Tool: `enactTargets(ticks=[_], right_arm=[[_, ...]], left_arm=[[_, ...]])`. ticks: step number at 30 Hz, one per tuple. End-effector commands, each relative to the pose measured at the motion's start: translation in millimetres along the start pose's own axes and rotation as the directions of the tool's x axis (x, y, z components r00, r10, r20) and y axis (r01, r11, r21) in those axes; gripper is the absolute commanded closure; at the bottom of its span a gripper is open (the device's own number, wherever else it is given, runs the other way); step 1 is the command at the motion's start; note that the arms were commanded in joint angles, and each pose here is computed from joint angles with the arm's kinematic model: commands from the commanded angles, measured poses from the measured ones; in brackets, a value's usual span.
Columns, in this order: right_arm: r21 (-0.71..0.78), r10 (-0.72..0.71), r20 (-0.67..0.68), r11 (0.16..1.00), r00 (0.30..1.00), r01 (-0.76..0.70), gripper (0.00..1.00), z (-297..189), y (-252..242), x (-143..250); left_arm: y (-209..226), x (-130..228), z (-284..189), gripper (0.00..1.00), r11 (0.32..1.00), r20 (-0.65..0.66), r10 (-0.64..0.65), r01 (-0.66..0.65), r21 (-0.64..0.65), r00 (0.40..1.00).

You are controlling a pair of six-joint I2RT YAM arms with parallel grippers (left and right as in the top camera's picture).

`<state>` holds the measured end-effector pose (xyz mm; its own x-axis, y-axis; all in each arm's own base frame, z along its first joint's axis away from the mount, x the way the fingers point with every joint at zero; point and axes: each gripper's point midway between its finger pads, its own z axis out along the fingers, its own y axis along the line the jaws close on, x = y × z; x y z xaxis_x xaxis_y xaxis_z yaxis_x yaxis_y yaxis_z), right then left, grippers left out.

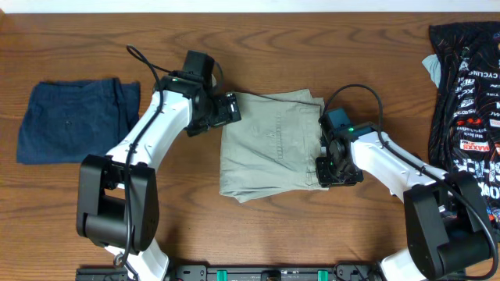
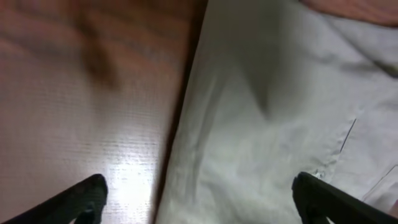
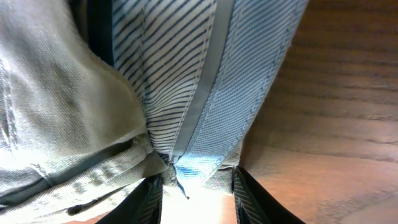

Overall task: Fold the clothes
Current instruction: 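Lift the folded shorts with the left gripper and carry them left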

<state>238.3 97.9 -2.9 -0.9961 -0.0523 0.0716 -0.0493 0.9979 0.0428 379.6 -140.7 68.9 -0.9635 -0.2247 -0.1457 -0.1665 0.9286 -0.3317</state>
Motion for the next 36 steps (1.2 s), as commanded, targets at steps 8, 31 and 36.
enactTargets(ticks=[8, 31, 36], right_arm=[[0.076, 0.032, 0.024, 0.997, 0.999, -0.034, 0.64, 1, -16, -5], [0.079, 0.052, 0.015, 0.995, 0.999, -0.053, 0.55, 0, -19, -3], [0.077, 0.069, 0.017, 0.995, 0.997, -0.070, 0.53, -1, -23, -4]], left_arm=[[-9, -5, 45, 0.01, 0.989, -0.026, 0.127, -0.124, 0.085, 0.992], [21, -34, 38, 0.94, 0.991, 0.023, 0.133, -0.132, -0.011, 0.991], [67, -107, -51, 0.94, 0.990, 0.305, 0.058, -0.014, -0.144, 0.951]])
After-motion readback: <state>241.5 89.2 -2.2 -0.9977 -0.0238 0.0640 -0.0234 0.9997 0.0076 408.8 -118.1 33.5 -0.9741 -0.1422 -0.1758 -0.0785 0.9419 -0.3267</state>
